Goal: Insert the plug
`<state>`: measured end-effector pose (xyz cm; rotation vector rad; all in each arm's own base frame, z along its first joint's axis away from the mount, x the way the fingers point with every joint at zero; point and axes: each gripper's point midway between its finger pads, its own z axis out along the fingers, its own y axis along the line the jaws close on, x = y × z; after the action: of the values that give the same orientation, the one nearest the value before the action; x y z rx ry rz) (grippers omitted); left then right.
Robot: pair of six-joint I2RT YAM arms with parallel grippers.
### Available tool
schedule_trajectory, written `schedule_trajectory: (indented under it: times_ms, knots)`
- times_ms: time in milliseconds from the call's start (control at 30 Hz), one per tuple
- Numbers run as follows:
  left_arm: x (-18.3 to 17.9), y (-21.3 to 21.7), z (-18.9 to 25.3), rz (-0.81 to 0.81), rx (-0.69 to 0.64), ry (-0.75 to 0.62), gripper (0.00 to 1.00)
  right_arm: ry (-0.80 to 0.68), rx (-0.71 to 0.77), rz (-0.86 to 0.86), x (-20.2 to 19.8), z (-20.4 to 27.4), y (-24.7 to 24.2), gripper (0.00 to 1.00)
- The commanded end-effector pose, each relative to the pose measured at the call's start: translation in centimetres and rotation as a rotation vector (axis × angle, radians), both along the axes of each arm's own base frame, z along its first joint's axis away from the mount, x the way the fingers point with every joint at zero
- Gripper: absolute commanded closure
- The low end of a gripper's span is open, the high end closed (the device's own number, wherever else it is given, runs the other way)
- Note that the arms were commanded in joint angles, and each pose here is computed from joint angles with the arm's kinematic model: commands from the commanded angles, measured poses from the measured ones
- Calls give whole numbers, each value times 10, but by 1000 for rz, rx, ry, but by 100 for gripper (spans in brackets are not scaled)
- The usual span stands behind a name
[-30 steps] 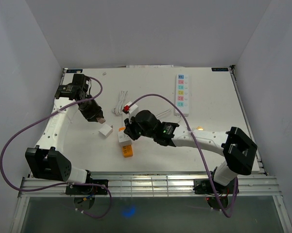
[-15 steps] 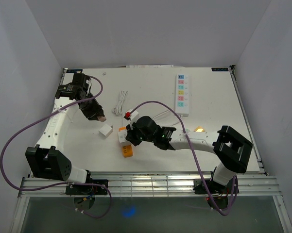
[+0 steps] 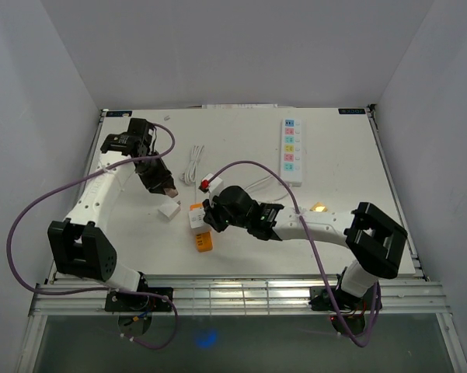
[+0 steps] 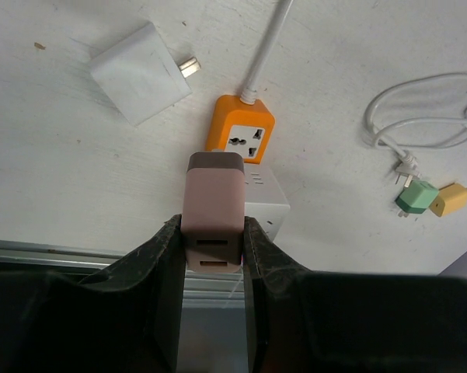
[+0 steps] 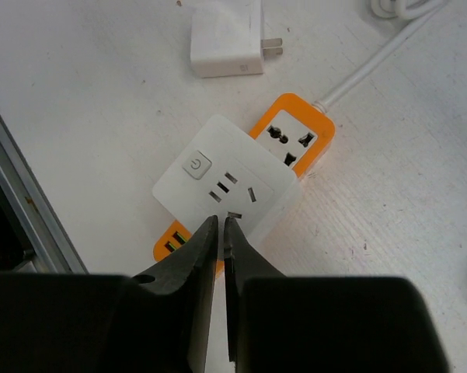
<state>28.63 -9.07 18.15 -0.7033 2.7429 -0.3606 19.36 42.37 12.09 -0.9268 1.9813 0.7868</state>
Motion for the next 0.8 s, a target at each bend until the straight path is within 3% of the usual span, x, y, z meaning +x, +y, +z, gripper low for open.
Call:
schedule_trajectory:
  times_ms: [0, 133, 167, 233, 267, 367, 500, 767]
  knots:
    - [10, -13, 5, -58, 3, -31, 100, -101, 39, -17, 14, 36, -3, 86]
    - [13, -20, -5, -93, 16, -3, 100, -92, 44, -6, 17, 38, -10, 73]
    - [14, -20, -6, -93, 20, 0, 100, -88, 46, -7, 16, 38, -11, 54]
    - [16, -19, -7, -97, 27, -2, 100, -71, 49, -16, 16, 38, -13, 26]
    - [17, -19, -8, -103, 29, -2, 100, -35, 43, -36, 12, 34, -14, 4]
    - [22, -20, -3, -116, 27, -15, 100, -10, -22, -103, 8, 29, -11, 11]
    - [27, -18, 3, -123, 14, -27, 100, -24, -81, -220, 6, 28, -5, 11]
    - [31, 6, 7, -65, 11, -33, 100, -86, -129, -290, 2, 19, 16, 11]
